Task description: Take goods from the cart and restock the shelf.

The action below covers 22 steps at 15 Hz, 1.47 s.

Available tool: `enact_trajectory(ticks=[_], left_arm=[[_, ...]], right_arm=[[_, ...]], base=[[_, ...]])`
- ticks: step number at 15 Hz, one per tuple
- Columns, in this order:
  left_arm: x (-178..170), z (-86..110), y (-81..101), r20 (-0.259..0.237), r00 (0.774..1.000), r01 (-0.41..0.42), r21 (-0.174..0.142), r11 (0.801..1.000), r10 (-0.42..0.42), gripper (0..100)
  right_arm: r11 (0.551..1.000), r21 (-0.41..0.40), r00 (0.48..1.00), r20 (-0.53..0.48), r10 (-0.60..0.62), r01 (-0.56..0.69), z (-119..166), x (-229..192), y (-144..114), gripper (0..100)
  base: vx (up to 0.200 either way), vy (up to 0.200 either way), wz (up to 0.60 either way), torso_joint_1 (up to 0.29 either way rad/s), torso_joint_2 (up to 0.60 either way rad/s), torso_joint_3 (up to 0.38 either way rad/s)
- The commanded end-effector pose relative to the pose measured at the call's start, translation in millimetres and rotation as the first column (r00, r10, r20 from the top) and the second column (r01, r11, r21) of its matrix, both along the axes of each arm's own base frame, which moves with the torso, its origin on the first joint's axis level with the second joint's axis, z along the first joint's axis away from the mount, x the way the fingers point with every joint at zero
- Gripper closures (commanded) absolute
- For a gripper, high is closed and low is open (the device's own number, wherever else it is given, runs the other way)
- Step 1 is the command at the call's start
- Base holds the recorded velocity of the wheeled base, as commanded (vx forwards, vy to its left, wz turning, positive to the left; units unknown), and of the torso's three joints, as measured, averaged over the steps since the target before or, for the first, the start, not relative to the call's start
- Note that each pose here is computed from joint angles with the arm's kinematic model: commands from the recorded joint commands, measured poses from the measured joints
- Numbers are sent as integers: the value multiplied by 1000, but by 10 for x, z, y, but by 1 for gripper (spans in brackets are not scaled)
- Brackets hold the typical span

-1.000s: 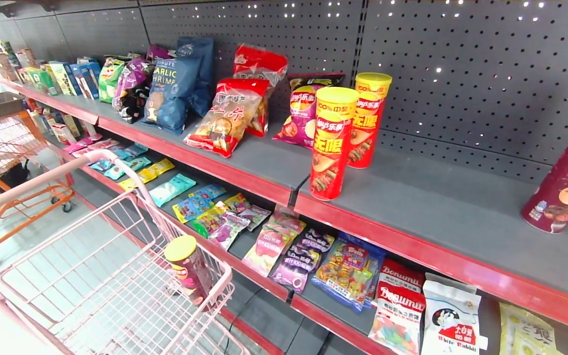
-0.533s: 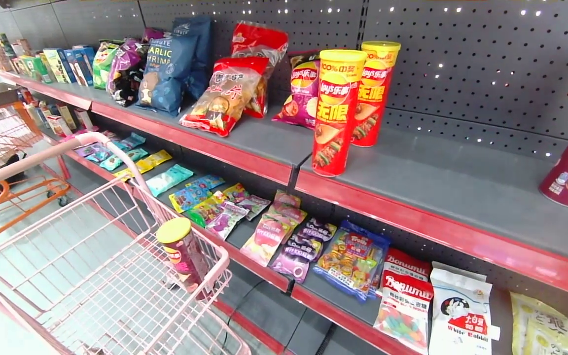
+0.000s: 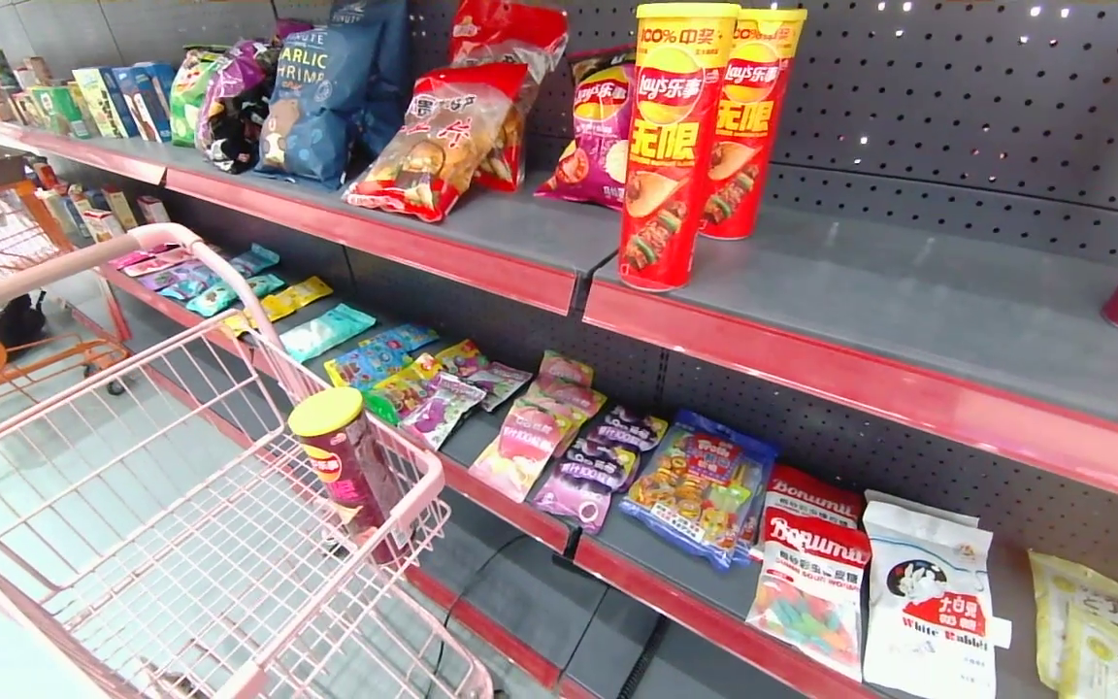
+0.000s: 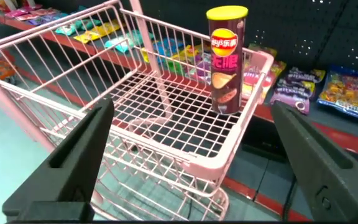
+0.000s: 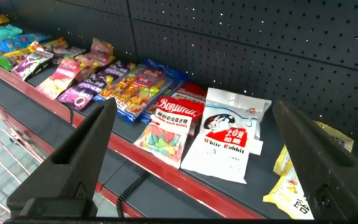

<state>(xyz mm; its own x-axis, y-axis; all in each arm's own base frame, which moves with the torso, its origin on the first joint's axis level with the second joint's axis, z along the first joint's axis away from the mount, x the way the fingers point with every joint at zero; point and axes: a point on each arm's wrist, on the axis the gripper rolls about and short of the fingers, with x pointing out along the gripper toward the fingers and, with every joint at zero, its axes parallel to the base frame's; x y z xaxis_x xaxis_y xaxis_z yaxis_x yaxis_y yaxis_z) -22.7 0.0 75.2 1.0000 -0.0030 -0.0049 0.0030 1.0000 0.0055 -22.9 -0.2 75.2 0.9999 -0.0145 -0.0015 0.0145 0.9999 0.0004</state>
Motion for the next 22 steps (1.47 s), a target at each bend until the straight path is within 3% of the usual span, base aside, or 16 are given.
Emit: enact_trajectory(ticks=[1, 2, 3, 4, 5, 6, 7, 8, 9, 10, 13, 14, 16, 17, 20, 22], left_arm=[[-1, 1, -1, 3, 1000, 6, 1, 1000, -6, 0], [-49, 311, -1, 81, 996, 35, -19, 999, -34, 0], [45, 1004, 5, 93, 993, 86, -106, 991, -76, 0], [219, 1631, -4, 126, 988, 116, -238, 964, -87, 0], [344, 1893, -12, 134, 988, 117, -273, 955, -83, 0], [545, 1991, -21, 88, 994, 89, -271, 958, -68, 0], [618, 1932, -23, 45, 997, 72, -240, 968, -63, 0], [751, 1732, -29, -54, 997, 51, -180, 982, -62, 0], [859, 1520, -33, -155, 986, 32, -152, 988, -56, 0], [1007, 1352, -35, -257, 966, 3, -140, 990, -39, 0], [1591, 1052, -26, -473, 881, -59, -129, 990, -9, 0], [1820, 935, -34, -473, 881, -55, -130, 990, -14, 0], [2259, 693, -146, -419, 904, 26, -137, 990, -82, 0], [2385, 616, -208, -422, 899, 69, -133, 989, -119, 0], [2509, 412, -260, -497, 842, 175, -113, 978, -208, 0], [2584, 337, -272, -518, 826, 191, -116, 975, -224, 0]], right_arm=[[1000, 3, 1000, -2, -1, 1, 0, 1, 0, 0], [1000, 0, 1000, -2, -1, 1, 0, 1, 0, 0], [1000, 0, 1000, -2, -1, 1, 0, 1, 0, 0], [1000, -3, 1000, -2, 1, -1, 0, 1, 0, 0], [1000, -3, 1000, -2, 1, -1, 0, 1, 0, 0], [1000, -3, 1000, -2, 1, -1, 0, 1, 0, 0], [1000, 0, 1000, -2, -1, 1, 0, 1, 0, 0], [1000, 1, 1000, -2, -1, 1, 0, 1, 0, 0], [1000, 1, 1000, -2, -1, 1, 0, 1, 0, 0], [1000, 3, 1000, 0, 1, -1, 2, 1, 0, 0], [1000, 4, 1000, 0, 1, -1, 2, 1, 0, 0], [1000, 3, 1000, 0, 1, -1, 2, 1, 0, 0], [1000, 3, 1000, -2, -1, 1, 0, 1, 0, 0], [1000, 3, 1000, -2, -1, 1, 0, 1, 0, 0], [1000, 1, 1000, -2, 1, -1, 0, 1, 0, 0], [1000, 0, 1000, -2, 1, -1, 0, 1, 0, 0]], base=[[0, 0, 0, -27, 71, 51], [0, 0, 0, 0, 0, 0], [0, 0, 0, 0, 0, 0], [0, 0, 0, 0, 0, 0], [0, 0, 0, 0, 0, 0], [0, 0, 0, 0, 0, 0], [0, 0, 0, 0, 0, 0], [0, 0, 0, 0, 0, 0], [0, 0, 0, 0, 0, 0], [0, 0, 0, 0, 0, 0], [0, 0, 0, 0, 0, 0], [0, 0, 0, 0, 0, 0], [0, 0, 0, 0, 0, 0], [0, 0, 0, 0, 0, 0], [0, 0, 0, 0, 0, 0], [0, 0, 0, 0, 0, 0]])
